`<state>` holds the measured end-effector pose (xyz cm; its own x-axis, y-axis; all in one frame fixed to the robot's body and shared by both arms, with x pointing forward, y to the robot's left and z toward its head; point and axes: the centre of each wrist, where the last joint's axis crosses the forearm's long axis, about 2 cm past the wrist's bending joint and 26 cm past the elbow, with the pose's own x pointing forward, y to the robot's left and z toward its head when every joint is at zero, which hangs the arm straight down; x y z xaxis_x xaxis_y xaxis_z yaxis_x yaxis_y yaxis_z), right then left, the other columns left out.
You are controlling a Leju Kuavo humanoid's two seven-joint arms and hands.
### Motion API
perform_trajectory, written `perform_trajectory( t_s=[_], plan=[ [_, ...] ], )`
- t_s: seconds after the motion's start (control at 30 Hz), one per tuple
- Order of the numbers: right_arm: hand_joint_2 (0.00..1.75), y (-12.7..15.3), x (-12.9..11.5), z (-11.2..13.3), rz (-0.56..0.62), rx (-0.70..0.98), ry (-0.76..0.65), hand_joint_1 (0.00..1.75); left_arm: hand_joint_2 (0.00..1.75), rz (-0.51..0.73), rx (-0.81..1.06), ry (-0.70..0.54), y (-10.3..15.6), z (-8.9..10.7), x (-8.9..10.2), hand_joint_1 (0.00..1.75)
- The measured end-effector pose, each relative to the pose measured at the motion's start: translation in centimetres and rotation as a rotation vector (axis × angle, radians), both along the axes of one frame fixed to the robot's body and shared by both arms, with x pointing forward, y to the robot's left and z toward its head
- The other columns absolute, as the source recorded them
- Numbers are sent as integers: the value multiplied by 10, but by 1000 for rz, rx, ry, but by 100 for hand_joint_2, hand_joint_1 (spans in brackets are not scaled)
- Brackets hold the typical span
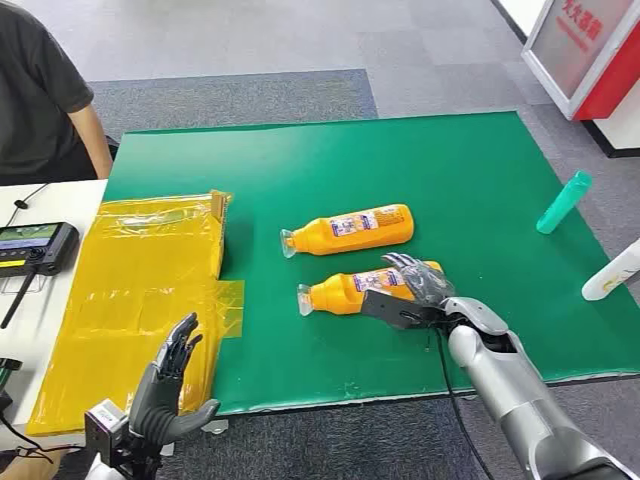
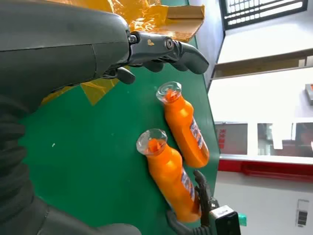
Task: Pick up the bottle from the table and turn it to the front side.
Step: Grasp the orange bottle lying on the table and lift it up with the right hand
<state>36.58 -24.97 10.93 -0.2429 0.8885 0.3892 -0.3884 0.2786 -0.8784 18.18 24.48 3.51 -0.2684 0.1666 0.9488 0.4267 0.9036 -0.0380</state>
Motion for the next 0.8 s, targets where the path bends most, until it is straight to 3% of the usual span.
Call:
perform_trajectory(
  t_s=[0.3,0.33,0.43,0.47,0.6,0.8],
  plan=[
    [175,-6,24,20,-7,-75,20,0,175,3,-25,-36,-1,9,10,0],
    [175,-6,25,21,-8,-80,21,14,175,3,-26,-37,-2,9,10,0],
    [175,-7,27,20,-8,-94,27,127,175,0,-28,-40,-2,10,10,0],
    [175,-7,27,20,-7,-100,30,151,175,0,-29,-41,-3,10,11,0],
    [175,-7,29,20,-2,-122,33,170,175,-2,-29,-44,-3,11,12,0],
    [175,-6,34,24,17,-150,38,171,175,-1,-28,-45,-4,11,12,0]
  ],
)
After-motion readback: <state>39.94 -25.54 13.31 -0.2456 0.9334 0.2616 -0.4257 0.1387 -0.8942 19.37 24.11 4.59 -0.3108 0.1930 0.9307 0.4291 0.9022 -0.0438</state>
